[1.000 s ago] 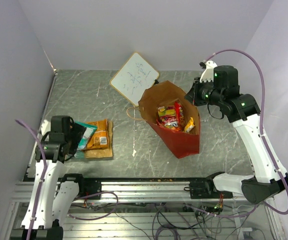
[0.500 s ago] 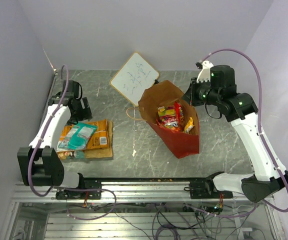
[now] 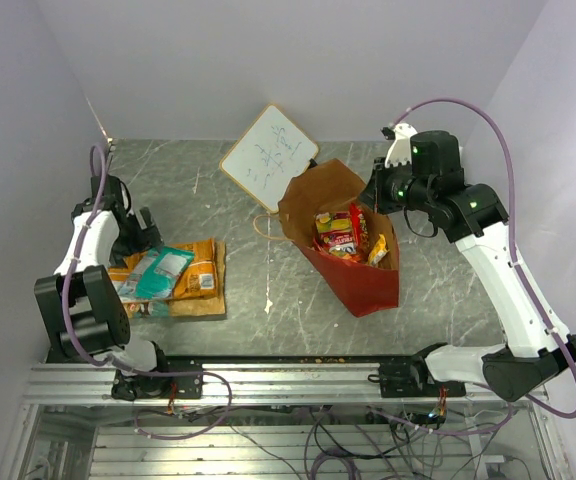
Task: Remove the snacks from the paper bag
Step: Place the snack at the center of the board.
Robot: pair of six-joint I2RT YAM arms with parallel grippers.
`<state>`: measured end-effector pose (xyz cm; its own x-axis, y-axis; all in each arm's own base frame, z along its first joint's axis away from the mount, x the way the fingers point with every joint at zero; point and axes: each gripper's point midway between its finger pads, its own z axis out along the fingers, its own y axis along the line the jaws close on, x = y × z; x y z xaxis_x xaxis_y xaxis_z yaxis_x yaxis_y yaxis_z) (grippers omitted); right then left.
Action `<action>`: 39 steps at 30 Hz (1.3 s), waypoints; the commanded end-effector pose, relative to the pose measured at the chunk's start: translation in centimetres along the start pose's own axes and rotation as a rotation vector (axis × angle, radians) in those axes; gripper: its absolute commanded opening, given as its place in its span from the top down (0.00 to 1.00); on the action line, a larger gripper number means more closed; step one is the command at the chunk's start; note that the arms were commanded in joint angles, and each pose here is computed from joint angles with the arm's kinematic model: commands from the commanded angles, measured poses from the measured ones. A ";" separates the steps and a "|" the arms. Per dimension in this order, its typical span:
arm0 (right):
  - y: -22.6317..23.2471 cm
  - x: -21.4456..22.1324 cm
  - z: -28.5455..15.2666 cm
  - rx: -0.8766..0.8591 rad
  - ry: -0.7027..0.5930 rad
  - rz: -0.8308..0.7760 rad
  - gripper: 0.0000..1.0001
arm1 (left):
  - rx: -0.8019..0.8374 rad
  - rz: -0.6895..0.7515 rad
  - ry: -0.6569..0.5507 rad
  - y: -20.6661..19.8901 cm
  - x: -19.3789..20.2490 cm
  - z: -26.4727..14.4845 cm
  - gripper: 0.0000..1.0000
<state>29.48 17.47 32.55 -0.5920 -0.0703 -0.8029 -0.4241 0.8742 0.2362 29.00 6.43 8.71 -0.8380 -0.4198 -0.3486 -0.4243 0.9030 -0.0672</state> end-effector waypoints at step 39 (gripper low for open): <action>0.9 -0.4 -0.2 0.006 -0.015 -0.058 1.00 | 0.358 -0.089 -0.054 -11.2 2.1 -7.3 0.15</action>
<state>29.24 17.95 32.39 -0.5760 -0.1071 -0.8104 -0.4387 0.8770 0.1960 26.12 -1.56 14.85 -0.7774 -0.5281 -0.3417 -0.4579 0.8476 -0.2681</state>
